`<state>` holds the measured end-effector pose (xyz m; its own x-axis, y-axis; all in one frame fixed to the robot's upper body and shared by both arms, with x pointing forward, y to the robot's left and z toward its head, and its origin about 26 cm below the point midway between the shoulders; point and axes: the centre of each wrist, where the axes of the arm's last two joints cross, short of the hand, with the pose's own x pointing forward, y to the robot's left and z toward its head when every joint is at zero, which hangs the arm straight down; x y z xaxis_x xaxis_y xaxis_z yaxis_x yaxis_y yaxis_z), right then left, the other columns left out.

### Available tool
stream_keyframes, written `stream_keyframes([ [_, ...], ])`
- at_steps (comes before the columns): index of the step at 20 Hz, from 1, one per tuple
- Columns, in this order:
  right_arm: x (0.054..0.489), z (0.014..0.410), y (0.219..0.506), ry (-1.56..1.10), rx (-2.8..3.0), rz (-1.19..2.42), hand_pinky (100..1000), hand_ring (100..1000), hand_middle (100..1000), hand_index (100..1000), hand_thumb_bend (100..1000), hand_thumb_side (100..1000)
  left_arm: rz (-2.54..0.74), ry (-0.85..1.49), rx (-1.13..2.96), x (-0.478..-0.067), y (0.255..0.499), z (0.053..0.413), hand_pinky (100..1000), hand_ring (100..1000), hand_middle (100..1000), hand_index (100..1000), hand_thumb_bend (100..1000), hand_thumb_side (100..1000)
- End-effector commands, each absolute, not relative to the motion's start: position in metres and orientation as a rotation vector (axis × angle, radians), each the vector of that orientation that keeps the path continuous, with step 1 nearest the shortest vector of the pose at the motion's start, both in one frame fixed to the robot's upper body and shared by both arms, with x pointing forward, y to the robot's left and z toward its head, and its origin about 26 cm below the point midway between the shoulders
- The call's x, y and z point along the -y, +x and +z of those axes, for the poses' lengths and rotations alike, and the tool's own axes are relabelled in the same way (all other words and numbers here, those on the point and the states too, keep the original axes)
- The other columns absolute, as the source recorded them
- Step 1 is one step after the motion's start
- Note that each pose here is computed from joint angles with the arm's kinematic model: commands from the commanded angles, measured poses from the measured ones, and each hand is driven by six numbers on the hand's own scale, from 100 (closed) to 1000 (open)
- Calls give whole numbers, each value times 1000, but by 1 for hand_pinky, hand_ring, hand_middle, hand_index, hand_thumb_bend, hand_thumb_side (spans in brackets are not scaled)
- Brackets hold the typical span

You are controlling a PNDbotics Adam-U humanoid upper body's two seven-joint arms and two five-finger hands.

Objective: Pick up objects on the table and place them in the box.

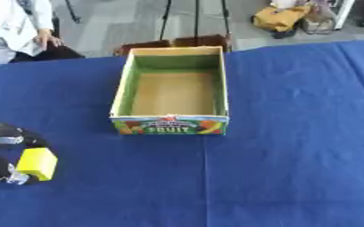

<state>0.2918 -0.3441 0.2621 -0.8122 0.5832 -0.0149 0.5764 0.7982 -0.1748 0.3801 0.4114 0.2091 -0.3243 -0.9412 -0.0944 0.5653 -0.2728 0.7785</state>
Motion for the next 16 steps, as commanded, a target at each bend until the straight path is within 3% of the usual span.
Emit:
stream_keyframes([
  [1, 345, 272, 288, -966, 2971, 273, 678, 737, 607, 789, 100, 1000, -1836, 670, 752, -417, 380, 215, 730, 888, 825, 1000, 452, 664],
  [6, 345, 272, 288, -968, 2971, 272, 679, 737, 603, 790, 100, 1000, -1818, 677, 760, -417, 380, 216, 676, 840, 772, 964, 365, 659],
  [13, 346, 271, 287, -969, 2968, 273, 681, 738, 600, 791, 100, 1000, -1821, 780, 797, -408, 378, 227, 611, 794, 726, 859, 347, 664],
  [16, 346, 270, 287, -966, 2967, 274, 682, 739, 600, 792, 100, 1000, -1825, 855, 815, -406, 377, 229, 567, 758, 679, 812, 243, 659],
])
